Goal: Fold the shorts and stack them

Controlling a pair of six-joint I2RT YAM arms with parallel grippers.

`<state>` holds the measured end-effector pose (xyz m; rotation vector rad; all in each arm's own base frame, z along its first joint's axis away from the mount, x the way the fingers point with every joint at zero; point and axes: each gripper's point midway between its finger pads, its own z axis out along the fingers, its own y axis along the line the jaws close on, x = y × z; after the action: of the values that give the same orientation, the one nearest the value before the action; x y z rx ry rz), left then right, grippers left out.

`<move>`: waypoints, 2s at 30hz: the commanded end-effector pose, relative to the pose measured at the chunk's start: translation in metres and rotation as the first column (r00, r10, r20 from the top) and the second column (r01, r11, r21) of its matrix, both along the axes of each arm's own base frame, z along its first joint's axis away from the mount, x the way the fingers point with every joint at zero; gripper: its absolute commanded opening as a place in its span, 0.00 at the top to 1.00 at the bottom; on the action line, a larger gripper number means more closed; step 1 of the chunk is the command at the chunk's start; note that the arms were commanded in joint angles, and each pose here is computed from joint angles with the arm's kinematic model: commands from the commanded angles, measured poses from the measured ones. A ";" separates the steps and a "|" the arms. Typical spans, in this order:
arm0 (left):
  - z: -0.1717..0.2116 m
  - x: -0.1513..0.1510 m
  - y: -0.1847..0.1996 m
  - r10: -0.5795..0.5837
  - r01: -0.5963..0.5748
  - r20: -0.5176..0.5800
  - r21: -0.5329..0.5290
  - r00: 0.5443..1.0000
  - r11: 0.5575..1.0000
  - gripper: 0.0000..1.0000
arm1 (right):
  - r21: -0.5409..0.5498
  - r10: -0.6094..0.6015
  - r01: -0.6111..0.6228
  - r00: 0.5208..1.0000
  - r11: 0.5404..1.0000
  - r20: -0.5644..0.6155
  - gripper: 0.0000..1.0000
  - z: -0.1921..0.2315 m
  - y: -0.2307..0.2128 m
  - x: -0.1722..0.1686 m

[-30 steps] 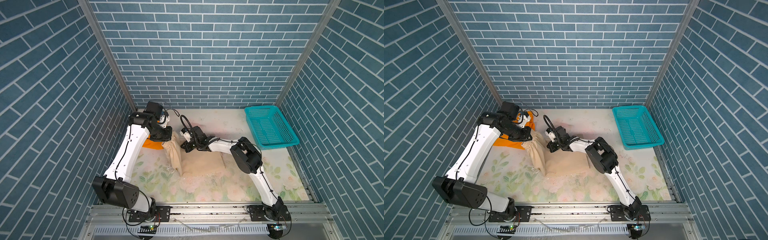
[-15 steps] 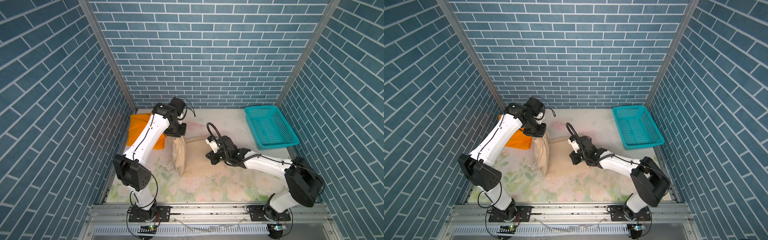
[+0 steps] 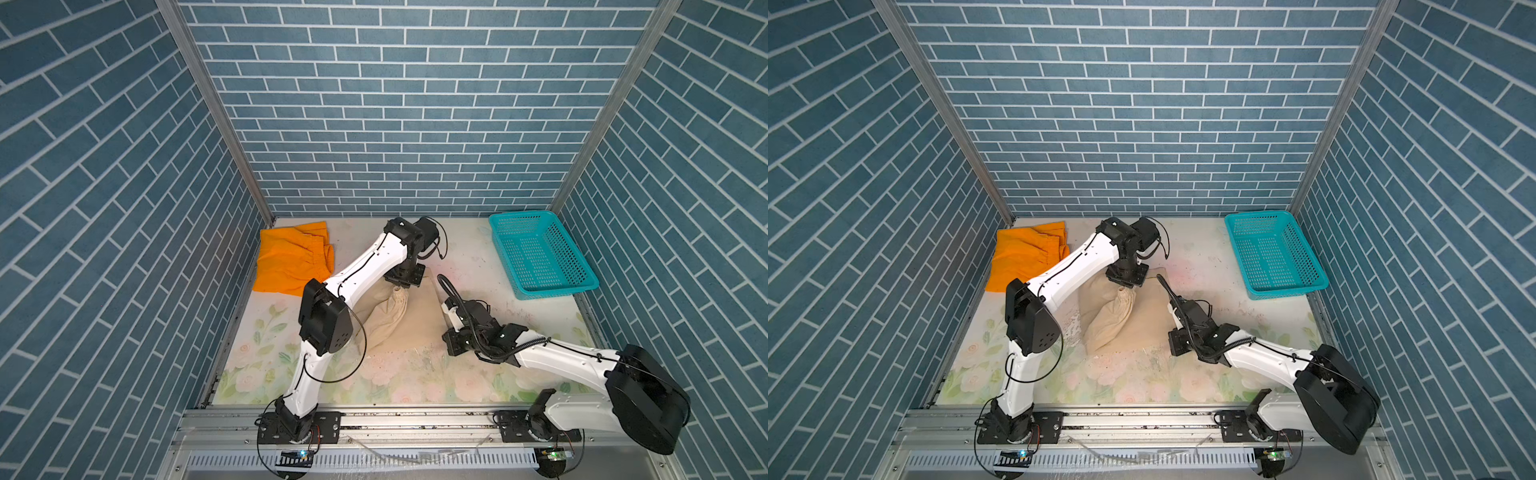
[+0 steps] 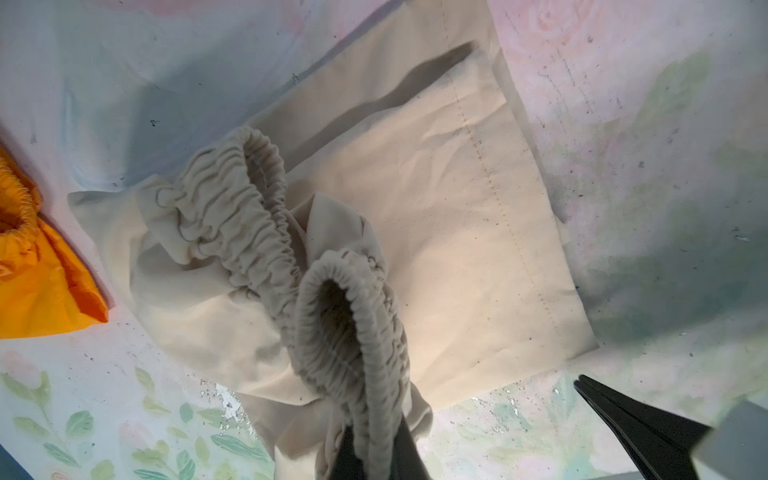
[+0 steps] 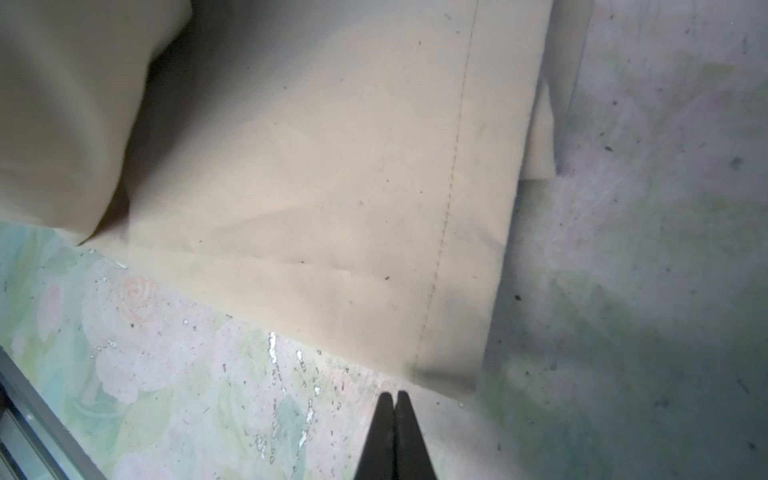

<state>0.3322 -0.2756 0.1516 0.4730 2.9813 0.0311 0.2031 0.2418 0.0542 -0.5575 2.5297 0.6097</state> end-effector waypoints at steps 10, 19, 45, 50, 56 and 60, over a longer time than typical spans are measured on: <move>-0.029 -0.004 -0.053 0.008 -0.008 -0.010 -0.086 1.000 0.996 1.00 | 0.110 -0.034 0.038 0.998 0.993 -0.045 0.94 0.003 0.009 -0.005; -0.035 -0.013 -0.066 -0.040 0.039 -0.015 -0.083 0.999 0.996 1.00 | 0.091 -0.049 0.054 0.998 0.994 -0.050 0.94 -0.006 0.008 -0.002; 0.012 -0.027 -0.104 -0.188 0.216 0.131 -0.245 0.973 0.945 1.00 | 0.131 -0.054 0.072 0.990 0.989 -0.131 1.00 -0.043 0.022 -0.003; 0.007 -0.030 -0.108 -0.203 0.228 0.121 -0.254 0.972 0.940 1.00 | 0.137 -0.062 0.082 0.987 0.987 -0.148 1.00 -0.048 0.021 -0.006; -0.009 -0.026 -0.109 -0.213 0.234 0.111 -0.225 0.971 0.946 1.00 | 0.155 -0.072 0.096 0.986 0.983 -0.154 1.00 -0.046 0.022 -0.006; -0.024 -0.024 -0.111 -0.222 0.236 0.092 -0.203 0.971 0.950 1.00 | 0.214 -0.091 0.124 0.983 0.969 -0.158 1.00 -0.035 0.024 -0.006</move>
<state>0.3076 -0.3779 0.1481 0.7236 2.7896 -0.3052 0.2051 0.2707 0.0221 -0.3591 2.5300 0.8777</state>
